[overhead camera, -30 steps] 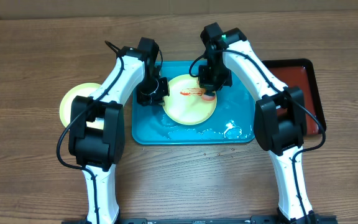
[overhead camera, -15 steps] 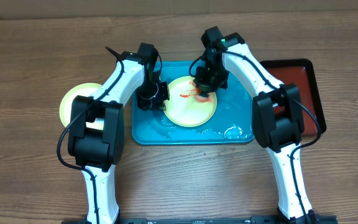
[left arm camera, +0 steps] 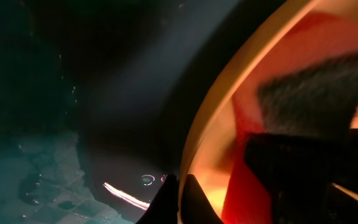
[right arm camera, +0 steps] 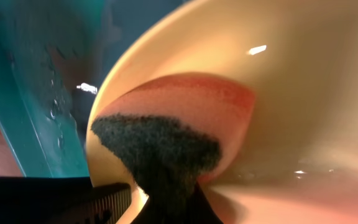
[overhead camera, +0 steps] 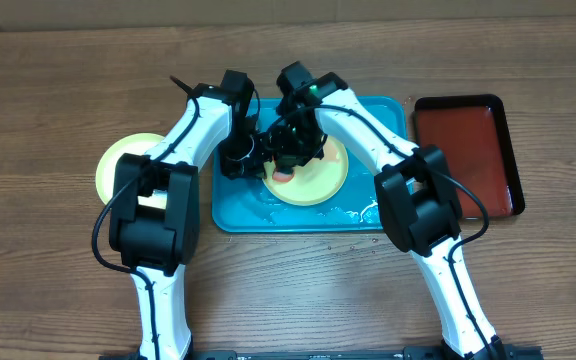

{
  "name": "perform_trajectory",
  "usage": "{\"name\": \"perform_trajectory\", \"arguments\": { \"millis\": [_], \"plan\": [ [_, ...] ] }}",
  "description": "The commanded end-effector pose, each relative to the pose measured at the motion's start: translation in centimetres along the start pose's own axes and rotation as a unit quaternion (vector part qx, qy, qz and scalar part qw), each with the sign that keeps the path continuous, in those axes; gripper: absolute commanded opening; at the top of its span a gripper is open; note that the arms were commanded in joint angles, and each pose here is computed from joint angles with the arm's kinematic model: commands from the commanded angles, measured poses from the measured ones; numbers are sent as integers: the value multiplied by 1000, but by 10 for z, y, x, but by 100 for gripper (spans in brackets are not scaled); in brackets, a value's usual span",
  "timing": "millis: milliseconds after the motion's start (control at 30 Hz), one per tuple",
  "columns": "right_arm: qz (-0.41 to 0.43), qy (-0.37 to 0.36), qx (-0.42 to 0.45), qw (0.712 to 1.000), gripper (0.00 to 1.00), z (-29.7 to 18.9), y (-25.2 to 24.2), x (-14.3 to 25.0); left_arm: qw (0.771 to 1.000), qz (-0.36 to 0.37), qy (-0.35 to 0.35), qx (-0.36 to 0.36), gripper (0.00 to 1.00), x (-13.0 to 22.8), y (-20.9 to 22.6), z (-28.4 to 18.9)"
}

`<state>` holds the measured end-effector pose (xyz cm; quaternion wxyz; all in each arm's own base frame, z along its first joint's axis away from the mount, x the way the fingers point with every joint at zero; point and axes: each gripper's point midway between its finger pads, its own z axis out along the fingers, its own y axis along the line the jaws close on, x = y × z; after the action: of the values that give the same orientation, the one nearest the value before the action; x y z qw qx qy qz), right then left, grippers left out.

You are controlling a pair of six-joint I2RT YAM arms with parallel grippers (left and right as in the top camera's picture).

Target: Clean dirty plates on tray and stack at the side

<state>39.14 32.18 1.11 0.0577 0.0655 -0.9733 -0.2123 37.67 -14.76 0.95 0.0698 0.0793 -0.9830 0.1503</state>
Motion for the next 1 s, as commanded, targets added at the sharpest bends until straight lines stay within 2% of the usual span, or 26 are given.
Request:
{"name": "perform_trajectory", "arguments": {
  "millis": [0, 167, 300, 500, 767, 967],
  "plan": [
    [19, 31, 27, 999, 4, 25, -20, 9, 1000, 8, 15, -1, 4, 9, -2, 9],
    [63, 19, 103, 992, 4, 1, -77, 0, 1000, 8, 15, 0, 4, 9, -2, 9],
    [94, -9, 177, 980, 4, -36, -123, -9, 1000, 8, 14, 0, 4, 9, -2, 9],
    [102, -50, 254, 961, 4, -75, -154, -18, 1000, 8, 13, 0, 4, 8, -2, 9],
    [81, -21, 252, 964, 4, -52, -139, -2, 1000, 4, 9, 11, 4, 4, -2, 7],
    [42, 41, 198, 978, 4, -13, -95, 29, 994, 25, 22, 103, 4, 2, -21, -1]
  ]
}}
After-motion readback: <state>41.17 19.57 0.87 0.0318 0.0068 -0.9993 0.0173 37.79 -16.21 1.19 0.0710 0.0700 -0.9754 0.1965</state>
